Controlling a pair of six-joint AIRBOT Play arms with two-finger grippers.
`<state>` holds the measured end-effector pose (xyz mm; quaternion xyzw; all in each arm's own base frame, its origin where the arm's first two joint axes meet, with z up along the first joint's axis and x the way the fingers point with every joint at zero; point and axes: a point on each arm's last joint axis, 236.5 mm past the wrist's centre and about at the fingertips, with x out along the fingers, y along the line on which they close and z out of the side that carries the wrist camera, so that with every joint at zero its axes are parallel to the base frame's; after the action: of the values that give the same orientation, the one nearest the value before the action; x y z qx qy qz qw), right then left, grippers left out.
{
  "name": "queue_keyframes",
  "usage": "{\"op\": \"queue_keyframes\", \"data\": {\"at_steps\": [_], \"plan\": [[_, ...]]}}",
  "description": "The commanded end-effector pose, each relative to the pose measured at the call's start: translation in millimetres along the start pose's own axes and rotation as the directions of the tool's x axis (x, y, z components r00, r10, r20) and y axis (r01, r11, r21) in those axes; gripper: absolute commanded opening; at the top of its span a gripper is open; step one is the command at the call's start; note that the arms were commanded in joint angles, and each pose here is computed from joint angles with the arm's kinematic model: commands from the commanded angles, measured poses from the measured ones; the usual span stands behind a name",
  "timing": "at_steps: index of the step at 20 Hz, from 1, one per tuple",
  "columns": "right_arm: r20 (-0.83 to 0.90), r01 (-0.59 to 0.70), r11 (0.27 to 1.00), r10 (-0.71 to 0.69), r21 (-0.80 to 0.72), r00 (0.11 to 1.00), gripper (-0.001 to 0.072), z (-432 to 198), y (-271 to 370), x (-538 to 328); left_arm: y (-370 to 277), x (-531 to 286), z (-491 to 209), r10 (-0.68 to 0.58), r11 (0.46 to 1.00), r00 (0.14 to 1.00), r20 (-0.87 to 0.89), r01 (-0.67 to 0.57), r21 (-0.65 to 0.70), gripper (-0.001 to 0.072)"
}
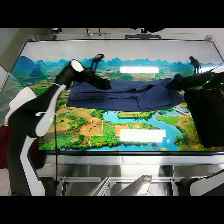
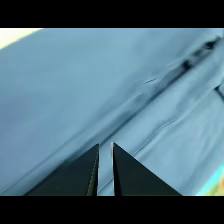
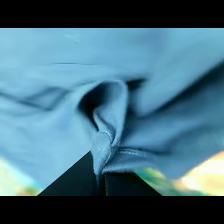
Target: Fold the shirts.
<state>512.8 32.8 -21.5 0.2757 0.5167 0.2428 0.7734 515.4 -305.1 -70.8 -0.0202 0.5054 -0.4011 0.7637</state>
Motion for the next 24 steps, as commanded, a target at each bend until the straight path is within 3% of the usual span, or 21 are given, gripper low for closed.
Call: {"op": "queue_keyframes", "data": {"at_steps": [1,7,8,13,17,20,22,24], "plan": [[0.109,-0.149,0.989,0.151,-0.022,0.983,0.0017,24.9,75.2,-36.0,-49.8,68.7,-7.5,-0.021,0.999,1.0,-0.011,0.022,0.031,0.0109],[0.097,-0.233,0.969,0.24,-0.079,0.966,0.0017,30.5,170.7,-29.3,-109.7,90.7,15.1,-0.173,0.98,0.984,0.047,0.177,-0.092,0.0106],[0.098,-0.238,0.966,0.247,-0.101,0.964,0.0017,30.9,185.3,-20.5,-108.0,77.8,16.6,-0.174,0.981,0.984,0.034,0.176,-0.079,-0.0001],[0.117,-0.263,0.95,0.284,-0.167,0.952,0.0017,17.5,263.7,43.7,-61.5,-103.6,18.1,-0.148,0.988,0.987,-0.06,0.144,-0.056,0.0002],[0.201,-0.283,0.939,0.321,-0.198,0.925,0.0017,-2.8,333.7,130.0,1.8,-257.9,11.6,-0.021,0.982,0.993,0.119,0.043,-0.185,0.0002],[0.196,-0.299,0.94,0.329,-0.167,0.924,0.0044,-48.9,358.5,228.2,26.0,-303.0,-6.3,-0.009,0.956,0.976,0.216,0.072,-0.286,0.0002],[0.193,-0.357,0.913,0.393,-0.196,0.899,0.0618,-72.4,381.2,274.4,34.3,-306.9,-17.4,-0.035,0.936,0.967,0.251,0.12,-0.331,0.0002],[0.152,-0.434,0.856,0.486,-0.282,0.86,0.063,-85.0,409.9,280.6,32.7,-299.6,-28.4,-0.094,0.913,0.963,0.254,0.185,-0.363,0.0002]]}}
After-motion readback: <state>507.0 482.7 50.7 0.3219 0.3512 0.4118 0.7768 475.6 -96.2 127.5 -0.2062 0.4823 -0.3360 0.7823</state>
